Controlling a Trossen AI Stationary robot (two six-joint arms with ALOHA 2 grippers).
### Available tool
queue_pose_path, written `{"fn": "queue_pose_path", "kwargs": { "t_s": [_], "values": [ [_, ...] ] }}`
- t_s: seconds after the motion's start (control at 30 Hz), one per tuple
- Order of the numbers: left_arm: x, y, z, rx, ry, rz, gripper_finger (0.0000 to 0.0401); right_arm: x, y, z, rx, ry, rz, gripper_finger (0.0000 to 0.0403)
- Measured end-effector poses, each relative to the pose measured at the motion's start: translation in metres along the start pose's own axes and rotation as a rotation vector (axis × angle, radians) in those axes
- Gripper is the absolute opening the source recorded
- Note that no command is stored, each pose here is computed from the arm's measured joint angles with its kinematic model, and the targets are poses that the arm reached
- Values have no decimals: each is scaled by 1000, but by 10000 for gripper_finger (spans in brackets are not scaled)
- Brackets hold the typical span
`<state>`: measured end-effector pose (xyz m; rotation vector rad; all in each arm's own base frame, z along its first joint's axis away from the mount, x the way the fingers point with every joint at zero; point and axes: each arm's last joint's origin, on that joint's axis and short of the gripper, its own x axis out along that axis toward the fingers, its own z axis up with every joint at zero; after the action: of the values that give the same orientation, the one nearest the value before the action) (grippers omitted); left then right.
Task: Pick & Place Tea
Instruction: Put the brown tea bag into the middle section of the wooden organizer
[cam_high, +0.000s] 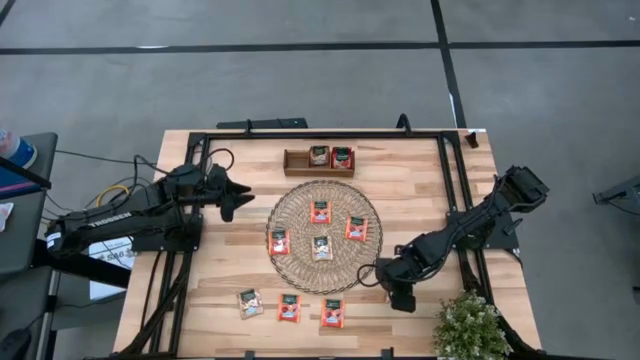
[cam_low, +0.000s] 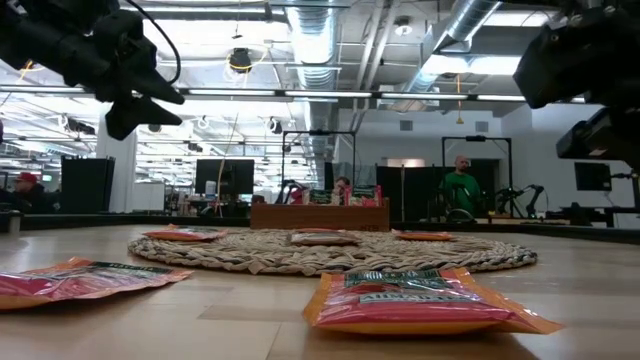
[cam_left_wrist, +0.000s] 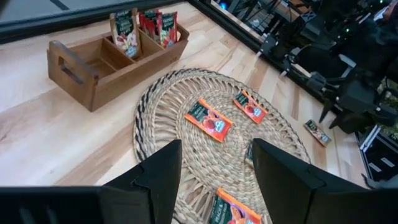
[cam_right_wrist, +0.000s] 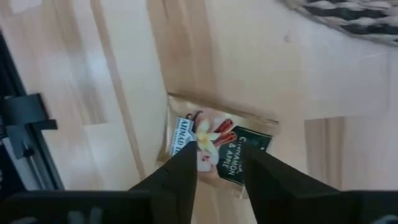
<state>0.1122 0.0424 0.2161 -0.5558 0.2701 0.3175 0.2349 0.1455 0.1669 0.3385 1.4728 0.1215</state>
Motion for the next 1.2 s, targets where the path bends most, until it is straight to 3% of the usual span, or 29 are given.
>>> {"fn": "queue_pose_path", "kwargs": {
  "t_s": [0.33, 0.67, 1.2],
  "values": [
    [0, 0, -1, 7, 15, -2, 188, 2, 1, -11, 27, 19, -99, 178],
    [0, 0, -1, 101, 7, 1, 188, 22, 0, -29, 85, 17, -82, 161],
    [0, -1, 2, 102, -31, 7, 188, 27, -20, -21, 143, -9, -63, 152]
  ]
}}
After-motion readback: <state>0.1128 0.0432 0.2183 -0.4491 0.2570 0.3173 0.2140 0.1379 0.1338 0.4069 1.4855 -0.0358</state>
